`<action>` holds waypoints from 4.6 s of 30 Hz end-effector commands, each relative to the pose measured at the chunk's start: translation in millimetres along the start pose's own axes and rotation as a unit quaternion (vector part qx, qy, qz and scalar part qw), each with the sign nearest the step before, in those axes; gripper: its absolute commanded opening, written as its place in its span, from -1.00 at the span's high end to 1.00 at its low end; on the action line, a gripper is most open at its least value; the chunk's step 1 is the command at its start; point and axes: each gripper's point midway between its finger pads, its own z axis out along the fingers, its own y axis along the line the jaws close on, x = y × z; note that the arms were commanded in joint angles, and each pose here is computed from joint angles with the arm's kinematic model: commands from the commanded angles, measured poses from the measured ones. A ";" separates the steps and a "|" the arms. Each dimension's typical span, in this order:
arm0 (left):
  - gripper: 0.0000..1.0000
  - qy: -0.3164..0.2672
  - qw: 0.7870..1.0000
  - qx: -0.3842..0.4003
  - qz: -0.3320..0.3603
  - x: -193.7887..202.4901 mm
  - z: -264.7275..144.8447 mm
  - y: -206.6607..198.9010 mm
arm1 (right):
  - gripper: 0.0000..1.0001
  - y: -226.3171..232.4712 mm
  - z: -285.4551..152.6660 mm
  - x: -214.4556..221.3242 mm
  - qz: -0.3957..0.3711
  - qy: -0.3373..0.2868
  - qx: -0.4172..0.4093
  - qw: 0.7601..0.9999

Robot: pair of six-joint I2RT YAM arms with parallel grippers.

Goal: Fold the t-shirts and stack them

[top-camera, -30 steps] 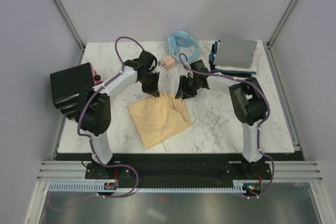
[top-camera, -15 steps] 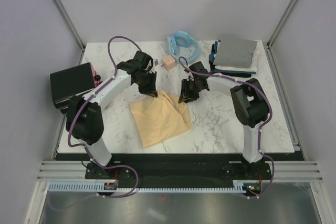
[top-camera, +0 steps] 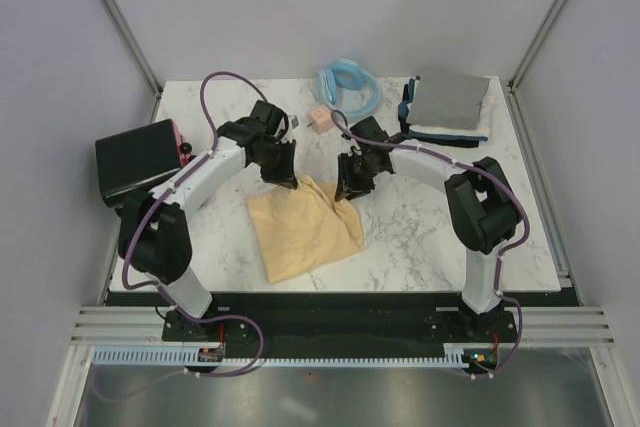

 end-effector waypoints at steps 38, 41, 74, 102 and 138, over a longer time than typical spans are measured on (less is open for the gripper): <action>0.96 -0.028 0.999 0.026 0.025 17.4 -32.3 -7.3 | -0.24 82.6 -22.4 13.9 0.030 0.025 -0.145 0.989; 0.96 -0.025 0.999 0.025 0.023 19.2 -30.8 -6.5 | -0.24 82.4 -11.1 20.5 0.043 0.040 -0.156 0.986; 0.96 -0.023 0.999 0.023 0.001 8.1 2.4 -2.5 | -0.29 101.1 -15.4 10.7 0.113 0.007 -0.247 0.962; 0.96 -0.031 0.999 0.018 -0.020 -34.8 40.0 -5.3 | -0.29 98.6 -36.0 6.2 0.151 -0.025 -0.340 0.928; 0.94 0.035 0.999 0.018 -0.004 -21.4 95.1 -14.7 | -0.13 106.7 -60.7 9.6 0.074 0.020 -0.294 0.953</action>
